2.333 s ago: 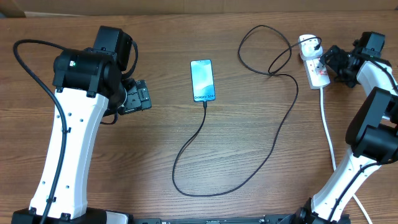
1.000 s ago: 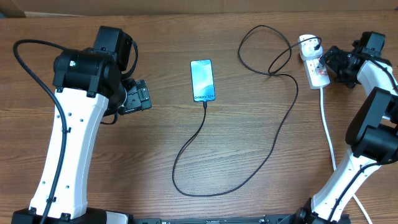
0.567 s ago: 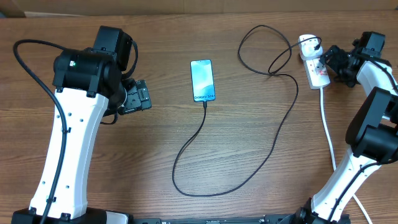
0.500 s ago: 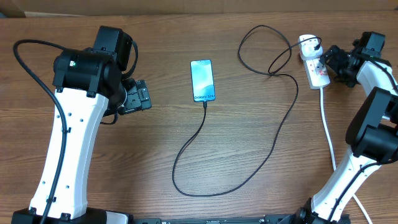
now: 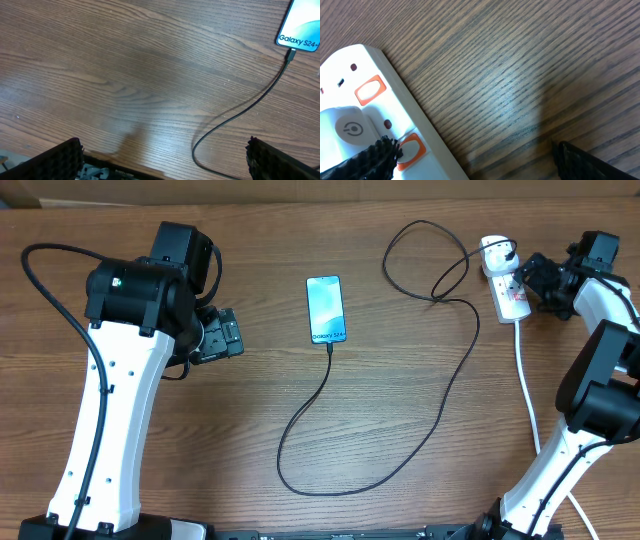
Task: Plug charger to phone and switch on socket
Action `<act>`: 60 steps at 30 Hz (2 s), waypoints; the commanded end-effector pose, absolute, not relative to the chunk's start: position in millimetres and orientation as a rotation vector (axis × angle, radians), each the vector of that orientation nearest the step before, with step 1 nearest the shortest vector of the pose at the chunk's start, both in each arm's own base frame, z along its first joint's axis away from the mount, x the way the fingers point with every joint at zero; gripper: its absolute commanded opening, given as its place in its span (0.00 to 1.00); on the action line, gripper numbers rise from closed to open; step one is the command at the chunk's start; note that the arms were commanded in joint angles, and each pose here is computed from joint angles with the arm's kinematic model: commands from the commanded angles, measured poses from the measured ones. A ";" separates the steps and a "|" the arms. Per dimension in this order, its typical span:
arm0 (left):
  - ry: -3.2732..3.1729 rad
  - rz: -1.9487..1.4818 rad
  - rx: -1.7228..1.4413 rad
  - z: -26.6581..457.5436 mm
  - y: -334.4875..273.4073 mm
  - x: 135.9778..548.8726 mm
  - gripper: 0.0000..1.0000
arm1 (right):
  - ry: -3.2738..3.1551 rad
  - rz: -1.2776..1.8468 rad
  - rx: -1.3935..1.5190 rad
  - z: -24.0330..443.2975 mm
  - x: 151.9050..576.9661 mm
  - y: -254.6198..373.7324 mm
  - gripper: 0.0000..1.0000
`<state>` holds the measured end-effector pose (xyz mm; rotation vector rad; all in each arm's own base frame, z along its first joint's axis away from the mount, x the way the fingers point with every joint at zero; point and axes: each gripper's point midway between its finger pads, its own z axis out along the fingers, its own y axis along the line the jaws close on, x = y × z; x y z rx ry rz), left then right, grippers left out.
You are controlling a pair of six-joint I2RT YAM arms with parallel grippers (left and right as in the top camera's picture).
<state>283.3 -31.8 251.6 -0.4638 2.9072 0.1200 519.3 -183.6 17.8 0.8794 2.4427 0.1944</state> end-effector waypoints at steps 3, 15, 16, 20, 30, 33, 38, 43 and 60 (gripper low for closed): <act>2.903 0.140 -0.498 249.2 -29.3 284.5 1.00 | 2.512 0.217 0.910 -11.0 506.4 -174.4 1.00; 2.904 0.140 -0.498 249.1 -29.3 284.5 1.00 | 2.543 0.176 0.857 -13.0 503.1 -175.7 1.00; 2.903 0.140 -0.497 249.2 -29.4 284.5 1.00 | 2.543 0.169 0.860 -13.3 502.9 -176.7 1.00; 2.904 0.140 -0.498 249.0 -29.3 284.4 1.00 | 2.543 0.167 0.859 -13.3 503.0 -176.9 1.00; 2.903 0.140 -0.497 249.2 -29.4 284.5 1.00 | 2.518 0.063 0.881 -12.0 503.2 -191.3 1.00; 2.904 0.140 -0.497 249.1 -29.3 284.5 1.00 | 2.508 0.053 0.881 -10.9 504.8 -193.4 1.00; 2.904 0.140 -0.497 249.1 -29.3 284.5 1.00 | 2.499 0.113 0.870 -9.4 508.8 -188.1 1.00; 2.904 0.140 -0.497 249.0 -29.3 284.4 1.00 | 2.498 0.147 0.858 -8.6 510.9 -183.5 1.00; 2.904 0.140 -0.497 249.1 -29.3 284.5 1.00 | 2.504 0.211 0.830 -7.7 513.9 -173.3 1.00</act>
